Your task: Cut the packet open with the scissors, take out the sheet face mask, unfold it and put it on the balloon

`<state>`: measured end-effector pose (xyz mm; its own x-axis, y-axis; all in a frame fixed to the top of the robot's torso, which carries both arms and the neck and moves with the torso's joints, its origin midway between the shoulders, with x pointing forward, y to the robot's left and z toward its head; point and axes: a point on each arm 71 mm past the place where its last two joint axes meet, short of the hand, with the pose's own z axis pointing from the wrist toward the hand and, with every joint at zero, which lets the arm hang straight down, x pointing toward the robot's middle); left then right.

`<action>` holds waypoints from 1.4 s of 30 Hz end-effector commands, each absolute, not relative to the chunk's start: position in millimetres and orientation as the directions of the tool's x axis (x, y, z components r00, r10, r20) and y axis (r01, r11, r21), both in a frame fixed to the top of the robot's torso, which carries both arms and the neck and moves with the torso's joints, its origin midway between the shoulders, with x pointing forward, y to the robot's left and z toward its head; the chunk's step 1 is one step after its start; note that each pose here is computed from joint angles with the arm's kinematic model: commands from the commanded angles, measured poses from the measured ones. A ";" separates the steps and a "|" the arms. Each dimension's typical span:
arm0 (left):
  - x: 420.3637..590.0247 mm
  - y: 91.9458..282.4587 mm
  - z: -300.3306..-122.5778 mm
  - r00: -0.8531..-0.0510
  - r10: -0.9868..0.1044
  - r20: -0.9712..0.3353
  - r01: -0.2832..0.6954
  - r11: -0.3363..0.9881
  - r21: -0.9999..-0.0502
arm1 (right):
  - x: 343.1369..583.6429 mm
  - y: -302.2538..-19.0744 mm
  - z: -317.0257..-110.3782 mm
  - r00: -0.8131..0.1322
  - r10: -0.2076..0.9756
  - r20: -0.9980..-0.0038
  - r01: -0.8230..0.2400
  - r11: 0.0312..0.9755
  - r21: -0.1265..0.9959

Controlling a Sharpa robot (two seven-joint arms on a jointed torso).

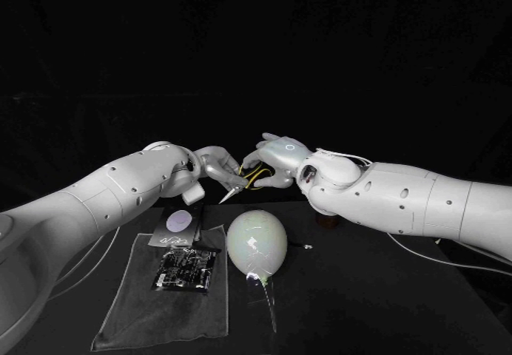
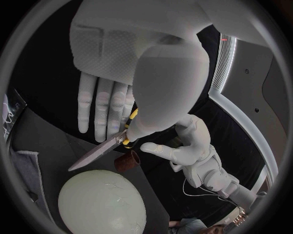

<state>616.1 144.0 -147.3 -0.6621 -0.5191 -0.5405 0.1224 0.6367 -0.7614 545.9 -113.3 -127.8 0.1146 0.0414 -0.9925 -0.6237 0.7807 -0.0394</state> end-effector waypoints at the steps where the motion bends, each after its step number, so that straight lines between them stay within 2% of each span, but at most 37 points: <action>1: 616.1 143.7 -145.9 -0.671 -0.528 -0.521 0.101 0.631 -0.769 | 542.3 -121.6 -118.6 0.200 0.146 -0.969 -0.649 0.761 -0.020; 6: 616.4 146.9 -146.2 -0.668 -0.531 -0.522 0.095 0.634 -0.767 | 536.8 -139.5 -105.3 0.260 0.320 -0.911 -0.682 0.728 0.061; 10: 616.4 149.3 -146.3 -0.664 -0.534 -0.523 0.093 0.636 -0.766 | 534.0 -159.2 -97.3 0.257 0.438 -0.862 -0.688 0.709 0.155; 14: 616.4 151.5 -145.9 -0.658 -0.538 -0.526 0.095 0.634 -0.767 | 536.3 -179.4 -94.9 0.207 0.517 -0.830 -0.654 0.704 0.276; 15: 616.2 152.5 -145.7 -0.656 -0.540 -0.527 0.097 0.632 -0.768 | 539.4 -189.1 -95.5 0.173 0.551 -0.816 -0.622 0.704 0.343; 20: 614.8 155.1 -144.5 -0.649 -0.544 -0.531 0.108 0.625 -0.773 | 550.5 -208.4 -102.4 0.059 0.626 -0.777 -0.498 0.693 0.521; 24: 613.5 156.8 -143.5 -0.644 -0.546 -0.536 0.118 0.621 -0.775 | 559.7 -212.6 -113.5 -0.080 0.657 -0.750 -0.376 0.676 0.633; 28: 612.4 157.4 -142.6 -0.640 -0.548 -0.539 0.126 0.617 -0.777 | 564.8 -208.9 -122.6 -0.191 0.668 -0.719 -0.299 0.658 0.691; 37: 609.5 153.3 -141.4 -0.643 -0.543 -0.540 0.141 0.609 -0.781 | 566.6 -190.0 -136.9 -0.339 0.643 -0.687 -0.242 0.646 0.724; 42: 608.3 151.2 -141.0 -0.645 -0.540 -0.540 0.147 0.606 -0.782 | 565.8 -179.6 -145.2 -0.386 0.627 -0.676 -0.233 0.643 0.729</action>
